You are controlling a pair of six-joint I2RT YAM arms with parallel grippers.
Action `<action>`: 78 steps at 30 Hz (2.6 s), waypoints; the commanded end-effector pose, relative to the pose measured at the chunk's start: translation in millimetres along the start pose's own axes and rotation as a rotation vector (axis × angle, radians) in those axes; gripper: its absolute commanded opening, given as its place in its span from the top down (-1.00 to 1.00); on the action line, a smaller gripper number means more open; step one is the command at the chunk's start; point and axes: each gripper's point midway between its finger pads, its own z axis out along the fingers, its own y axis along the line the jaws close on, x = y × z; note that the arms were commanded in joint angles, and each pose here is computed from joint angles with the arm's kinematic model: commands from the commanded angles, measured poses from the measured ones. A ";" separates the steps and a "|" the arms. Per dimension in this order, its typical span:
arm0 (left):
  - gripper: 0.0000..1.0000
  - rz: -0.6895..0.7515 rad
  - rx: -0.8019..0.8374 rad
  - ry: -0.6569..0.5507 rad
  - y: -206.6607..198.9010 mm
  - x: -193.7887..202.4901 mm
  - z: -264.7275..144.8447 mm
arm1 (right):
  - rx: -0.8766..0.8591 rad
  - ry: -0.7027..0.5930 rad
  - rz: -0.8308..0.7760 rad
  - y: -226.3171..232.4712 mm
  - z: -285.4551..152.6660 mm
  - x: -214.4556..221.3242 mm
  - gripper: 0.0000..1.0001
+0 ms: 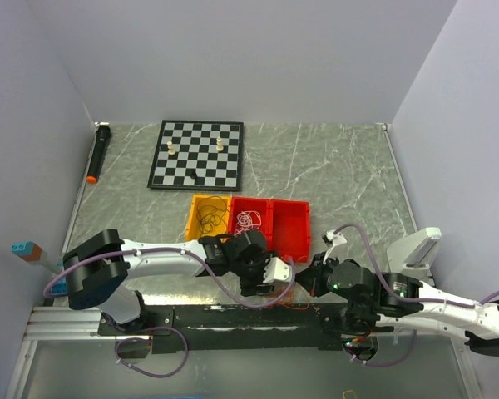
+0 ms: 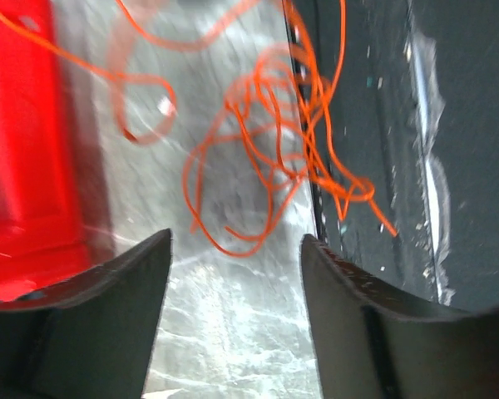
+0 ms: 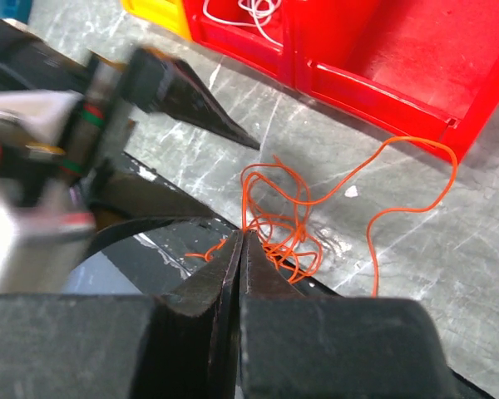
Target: Untangle the cables
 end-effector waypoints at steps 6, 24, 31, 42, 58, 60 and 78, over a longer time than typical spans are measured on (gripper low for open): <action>-0.24 -0.004 -0.068 -0.005 9.4 10.2 9.5 | -0.196 -0.002 -0.025 28.0 -8.5 2.4 1.00; -0.14 -0.041 -0.010 -0.004 10.8 7.9 28.7 | -0.246 0.012 -0.107 34.3 -20.9 0.8 1.00; 0.41 0.005 0.000 0.019 13.4 14.2 36.1 | -0.248 -0.010 -0.093 32.6 -23.4 -2.6 1.00; 0.98 0.071 -0.055 0.113 20.0 32.5 13.3 | -0.170 -0.053 -0.043 20.1 -22.7 -12.0 1.00; 0.98 -0.052 -0.123 0.097 67.8 -43.1 -156.9 | 0.079 -0.156 0.034 -6.9 -32.6 -50.3 1.00; 0.99 -0.002 -0.205 0.014 71.5 -73.5 -188.8 | 0.114 -0.162 0.041 -9.4 -30.8 -52.7 1.00; 0.99 0.281 -1.182 -0.647 75.6 -247.6 -522.2 | 0.262 0.118 0.047 -17.9 30.8 28.0 1.00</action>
